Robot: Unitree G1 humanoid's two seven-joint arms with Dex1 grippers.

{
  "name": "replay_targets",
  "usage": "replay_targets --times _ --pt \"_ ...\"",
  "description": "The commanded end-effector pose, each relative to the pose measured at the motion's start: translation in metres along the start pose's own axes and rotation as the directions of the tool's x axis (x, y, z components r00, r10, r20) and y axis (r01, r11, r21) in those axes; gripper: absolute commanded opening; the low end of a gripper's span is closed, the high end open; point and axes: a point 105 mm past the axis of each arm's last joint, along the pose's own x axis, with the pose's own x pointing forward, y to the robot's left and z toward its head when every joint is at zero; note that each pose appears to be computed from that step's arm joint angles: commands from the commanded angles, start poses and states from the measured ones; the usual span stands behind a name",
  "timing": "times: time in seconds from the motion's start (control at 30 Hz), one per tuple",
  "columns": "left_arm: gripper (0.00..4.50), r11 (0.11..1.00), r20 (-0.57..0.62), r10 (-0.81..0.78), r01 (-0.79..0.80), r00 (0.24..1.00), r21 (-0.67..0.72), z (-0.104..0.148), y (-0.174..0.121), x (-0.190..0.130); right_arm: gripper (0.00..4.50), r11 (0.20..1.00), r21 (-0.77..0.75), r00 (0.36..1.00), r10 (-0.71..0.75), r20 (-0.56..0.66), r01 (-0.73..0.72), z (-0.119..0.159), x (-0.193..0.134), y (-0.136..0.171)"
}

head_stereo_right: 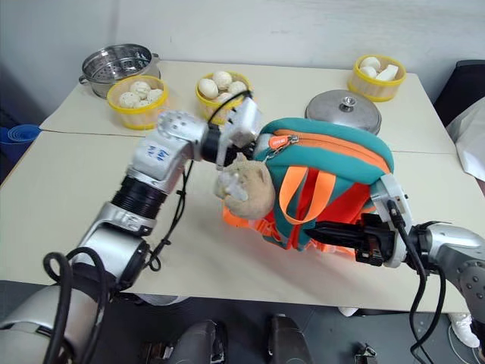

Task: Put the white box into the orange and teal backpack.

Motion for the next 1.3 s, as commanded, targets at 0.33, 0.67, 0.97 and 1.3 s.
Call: replay_targets --times 0.33,0.67,0.97,1.3 --pt "3.66 0.999 0.115 0.003 -0.008 0.993 0.044 0.012 -0.012 -0.116 0.0 0.993 -0.076 0.992 -0.079 0.096 0.087 0.008 0.006 0.001" --pt "3.66 0.997 0.124 -0.045 0.037 0.991 0.07 0.022 -0.06 -0.113 0.0 0.995 -0.08 0.993 -0.055 0.105 0.064 0.012 0.02 -0.004" --pt "3.26 0.989 0.224 0.111 -0.131 0.968 0.075 0.029 -0.046 -0.082 0.0 0.996 -0.077 0.994 -0.045 0.1 0.053 0.013 0.02 -0.004" --pt "0.35 0.961 0.25 0.269 -0.275 0.93 -0.009 0.03 -0.024 -0.086 0.0 0.994 -0.058 0.99 -0.085 0.116 0.092 0.007 0.011 -0.004"
